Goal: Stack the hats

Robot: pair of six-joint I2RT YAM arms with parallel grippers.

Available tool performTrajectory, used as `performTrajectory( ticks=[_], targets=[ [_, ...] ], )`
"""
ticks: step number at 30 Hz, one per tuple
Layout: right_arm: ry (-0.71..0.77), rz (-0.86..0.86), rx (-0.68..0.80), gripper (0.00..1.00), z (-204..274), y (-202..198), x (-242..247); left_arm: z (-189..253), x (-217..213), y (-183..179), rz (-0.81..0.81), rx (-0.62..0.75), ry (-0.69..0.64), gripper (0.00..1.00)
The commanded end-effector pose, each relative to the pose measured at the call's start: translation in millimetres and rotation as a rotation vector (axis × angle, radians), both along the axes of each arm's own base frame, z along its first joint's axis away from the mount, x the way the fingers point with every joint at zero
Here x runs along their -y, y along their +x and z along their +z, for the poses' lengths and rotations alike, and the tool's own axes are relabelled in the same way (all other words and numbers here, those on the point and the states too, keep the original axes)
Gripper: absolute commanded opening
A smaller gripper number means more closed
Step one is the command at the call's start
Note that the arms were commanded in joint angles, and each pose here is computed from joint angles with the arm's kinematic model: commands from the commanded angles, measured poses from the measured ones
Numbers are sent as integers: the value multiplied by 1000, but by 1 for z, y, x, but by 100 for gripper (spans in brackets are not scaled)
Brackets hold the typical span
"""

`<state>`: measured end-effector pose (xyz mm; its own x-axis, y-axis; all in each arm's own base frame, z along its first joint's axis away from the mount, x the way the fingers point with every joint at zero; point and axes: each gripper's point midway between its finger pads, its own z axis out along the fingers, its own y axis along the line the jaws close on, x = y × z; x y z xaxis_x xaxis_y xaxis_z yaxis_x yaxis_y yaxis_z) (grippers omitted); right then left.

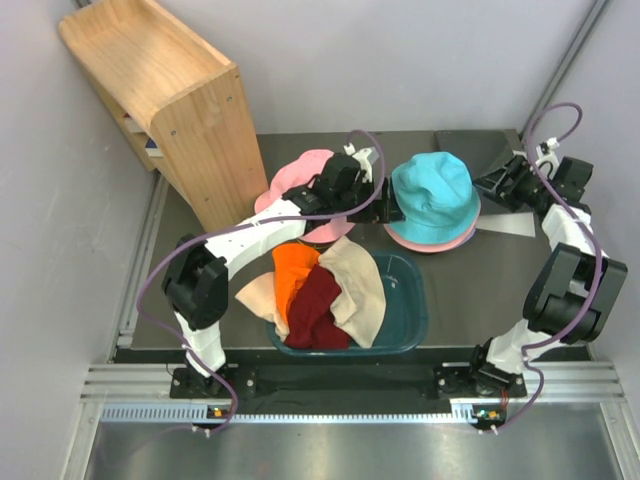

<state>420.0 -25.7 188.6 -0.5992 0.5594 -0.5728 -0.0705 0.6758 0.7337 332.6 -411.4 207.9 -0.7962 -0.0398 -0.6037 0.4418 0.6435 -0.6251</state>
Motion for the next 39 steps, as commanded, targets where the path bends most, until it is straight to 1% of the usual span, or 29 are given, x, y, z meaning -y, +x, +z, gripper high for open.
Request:
performTrajectory(
  ticks=[1,7,12,15,16,19,24,28,36,39],
  targets=[
    [-43,69,36,69,2,12,-6,36,12,0,-16,60,-136,88],
    [-21,119,49,68,1,17,-17,26,10,2,20,62,-159,88],
    [-47,116,69,67,3,18,-19,19,8,6,48,69,-148,88],
    [-53,105,72,67,4,19,-18,14,8,9,59,77,-164,87],
    [-36,110,63,66,2,19,-20,18,11,10,61,84,-192,87],
    [-21,114,65,65,4,21,-23,11,13,9,67,67,-215,84],
    [-41,114,68,65,8,22,-23,-2,18,8,43,51,-198,82],
    [-47,111,59,66,5,16,-25,4,21,8,48,67,-244,79],
    [-54,106,62,68,11,15,-25,-16,27,7,36,15,-225,75],
    [-61,104,76,72,19,17,-25,-19,28,8,35,3,-217,75]
  ],
)
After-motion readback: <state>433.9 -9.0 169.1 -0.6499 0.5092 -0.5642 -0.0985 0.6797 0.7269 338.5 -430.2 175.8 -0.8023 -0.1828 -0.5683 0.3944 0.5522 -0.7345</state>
